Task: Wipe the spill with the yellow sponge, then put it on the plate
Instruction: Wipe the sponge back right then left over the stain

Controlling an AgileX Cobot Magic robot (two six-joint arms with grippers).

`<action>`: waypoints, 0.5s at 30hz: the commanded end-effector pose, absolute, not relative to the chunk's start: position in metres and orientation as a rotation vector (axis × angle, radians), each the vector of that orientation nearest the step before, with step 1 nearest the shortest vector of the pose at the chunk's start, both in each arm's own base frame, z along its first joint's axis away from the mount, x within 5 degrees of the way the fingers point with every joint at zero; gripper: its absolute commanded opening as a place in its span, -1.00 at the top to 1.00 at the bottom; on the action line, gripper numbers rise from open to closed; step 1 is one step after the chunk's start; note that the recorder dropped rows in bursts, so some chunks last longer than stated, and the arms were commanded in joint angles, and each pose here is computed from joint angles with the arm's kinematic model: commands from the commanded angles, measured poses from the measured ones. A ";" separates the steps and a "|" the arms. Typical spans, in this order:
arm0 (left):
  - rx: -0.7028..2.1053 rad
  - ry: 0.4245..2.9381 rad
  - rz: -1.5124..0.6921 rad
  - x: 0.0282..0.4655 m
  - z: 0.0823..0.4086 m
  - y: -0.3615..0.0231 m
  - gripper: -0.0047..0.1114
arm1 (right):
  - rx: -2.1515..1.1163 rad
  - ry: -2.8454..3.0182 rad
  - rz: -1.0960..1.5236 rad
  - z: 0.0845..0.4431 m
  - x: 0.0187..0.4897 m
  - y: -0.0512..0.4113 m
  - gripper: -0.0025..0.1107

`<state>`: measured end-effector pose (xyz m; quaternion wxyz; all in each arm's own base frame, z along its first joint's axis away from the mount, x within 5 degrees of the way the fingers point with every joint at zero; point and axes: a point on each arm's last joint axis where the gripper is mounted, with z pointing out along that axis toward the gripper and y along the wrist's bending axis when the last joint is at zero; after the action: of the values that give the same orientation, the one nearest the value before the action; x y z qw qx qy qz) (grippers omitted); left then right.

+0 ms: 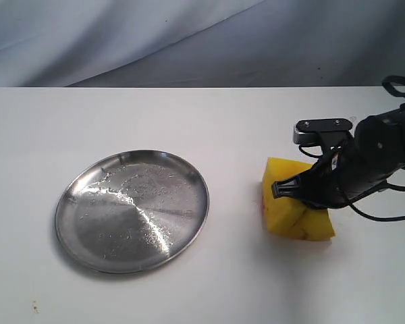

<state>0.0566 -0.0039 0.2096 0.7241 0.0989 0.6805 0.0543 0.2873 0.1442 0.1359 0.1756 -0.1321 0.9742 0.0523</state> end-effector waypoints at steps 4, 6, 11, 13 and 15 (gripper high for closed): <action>0.203 1.493 0.107 0.056 0.211 -0.004 0.92 | -0.504 2.810 0.191 0.131 0.272 0.160 0.96; 0.203 1.493 0.107 0.056 0.211 -0.004 0.92 | -0.572 2.804 0.219 0.131 0.265 0.173 0.96; 0.203 1.493 0.107 0.056 0.211 -0.004 0.92 | -0.759 2.774 0.269 0.131 0.237 0.209 0.96; 0.203 1.493 0.107 0.056 0.211 -0.004 0.92 | -0.821 2.760 0.277 0.131 0.228 0.219 0.96; 0.203 1.493 0.107 0.056 0.211 -0.004 0.92 | -0.850 2.733 0.269 0.131 0.228 0.221 0.96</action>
<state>0.0566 -0.0039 0.2096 0.7241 0.0989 0.6805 0.0543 0.2343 0.2199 0.1359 0.1531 -0.2759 0.9434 0.1020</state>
